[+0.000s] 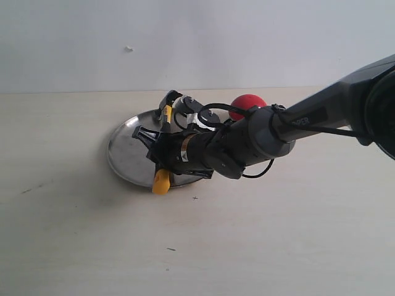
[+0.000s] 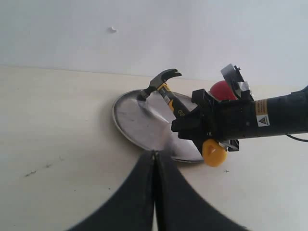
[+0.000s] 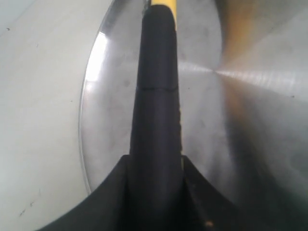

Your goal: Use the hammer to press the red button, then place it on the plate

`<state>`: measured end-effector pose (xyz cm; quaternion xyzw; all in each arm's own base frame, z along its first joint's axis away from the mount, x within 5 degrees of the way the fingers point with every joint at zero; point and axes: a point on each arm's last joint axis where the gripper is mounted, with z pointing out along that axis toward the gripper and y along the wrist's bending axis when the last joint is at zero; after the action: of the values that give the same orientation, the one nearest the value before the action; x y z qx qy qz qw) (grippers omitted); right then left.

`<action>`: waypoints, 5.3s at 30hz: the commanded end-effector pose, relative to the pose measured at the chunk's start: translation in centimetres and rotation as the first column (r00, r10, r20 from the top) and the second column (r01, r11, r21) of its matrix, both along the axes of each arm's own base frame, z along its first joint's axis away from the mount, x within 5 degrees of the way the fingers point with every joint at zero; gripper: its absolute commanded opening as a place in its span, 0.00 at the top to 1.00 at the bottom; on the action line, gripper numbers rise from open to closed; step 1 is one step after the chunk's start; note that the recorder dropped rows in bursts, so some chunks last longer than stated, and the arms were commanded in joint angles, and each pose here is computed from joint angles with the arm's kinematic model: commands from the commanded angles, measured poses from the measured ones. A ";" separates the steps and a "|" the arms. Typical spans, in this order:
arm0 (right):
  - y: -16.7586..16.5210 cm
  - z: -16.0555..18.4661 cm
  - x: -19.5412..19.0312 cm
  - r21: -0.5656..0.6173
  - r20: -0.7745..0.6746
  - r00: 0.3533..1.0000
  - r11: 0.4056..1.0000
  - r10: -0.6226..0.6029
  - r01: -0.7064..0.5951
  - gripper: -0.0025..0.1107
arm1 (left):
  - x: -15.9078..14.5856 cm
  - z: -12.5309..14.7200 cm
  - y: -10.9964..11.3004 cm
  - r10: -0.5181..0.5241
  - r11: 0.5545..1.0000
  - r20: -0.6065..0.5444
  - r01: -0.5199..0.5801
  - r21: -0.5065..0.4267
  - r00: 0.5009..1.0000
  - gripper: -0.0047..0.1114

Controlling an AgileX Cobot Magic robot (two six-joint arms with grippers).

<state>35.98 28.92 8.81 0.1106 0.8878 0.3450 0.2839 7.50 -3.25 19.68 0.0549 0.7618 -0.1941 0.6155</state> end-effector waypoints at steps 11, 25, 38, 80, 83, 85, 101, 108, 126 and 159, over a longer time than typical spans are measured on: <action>0.2 1.0 0.2 0.003 0.019 1.000 1.000 0.008 -0.008 0.57 | 0.0 0.0 -0.1 -0.010 1.000 -0.002 0.010 0.002 1.000 0.96; -0.9 1.4 -0.1 -0.126 -0.061 0.997 0.991 -0.046 0.038 0.39 | 0.0 0.0 -0.1 -0.010 1.000 -0.002 0.010 0.002 1.000 0.96; -4.2 10.1 -2.6 -0.483 -0.069 0.990 0.864 0.123 -0.141 0.39 | 0.0 0.0 -0.1 -0.010 1.000 -0.002 0.010 0.002 1.000 0.96; -12.1 18.5 -26.5 -0.624 0.115 0.815 0.680 0.567 -0.385 0.98 | 0.0 0.0 -0.1 -0.010 1.000 -0.002 0.010 0.002 1.000 0.96; -12.3 18.8 -26.6 -0.616 0.131 0.813 0.689 0.568 -0.383 0.98 | 0.0 0.0 -0.1 -0.010 1.000 -0.002 0.010 0.002 1.000 0.96; -12.3 18.8 -26.6 -0.619 0.135 0.810 0.688 0.570 -0.380 0.98 | 0.0 0.0 -0.1 -0.010 1.000 -0.002 0.010 0.002 1.000 0.96; -16.6 18.6 -25.7 -0.594 0.361 0.766 0.765 0.531 -0.250 0.98 | 0.0 0.0 -0.1 -0.010 1.000 -0.002 0.010 0.002 1.000 0.96; -23.2 16.4 -26.9 -0.455 0.548 0.781 0.890 0.301 -0.024 0.98 | 0.0 0.0 -0.1 -0.010 1.000 -0.002 0.010 0.002 1.000 0.96; -30.4 16.3 -31.4 -0.202 0.752 0.609 0.791 -0.253 0.578 0.98 | 0.0 0.0 -0.1 -0.010 1.000 -0.002 0.010 0.002 1.000 0.96; -28.6 11.7 -30.3 -0.289 0.805 0.591 0.839 -0.049 0.462 0.98 | 0.0 0.0 -0.1 -0.010 1.000 -0.002 0.010 0.002 1.000 0.96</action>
<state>5.69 0.25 20.57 0.0183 0.7111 0.0919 0.6968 7.50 -3.25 19.68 0.0549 0.7618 -0.1941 0.6155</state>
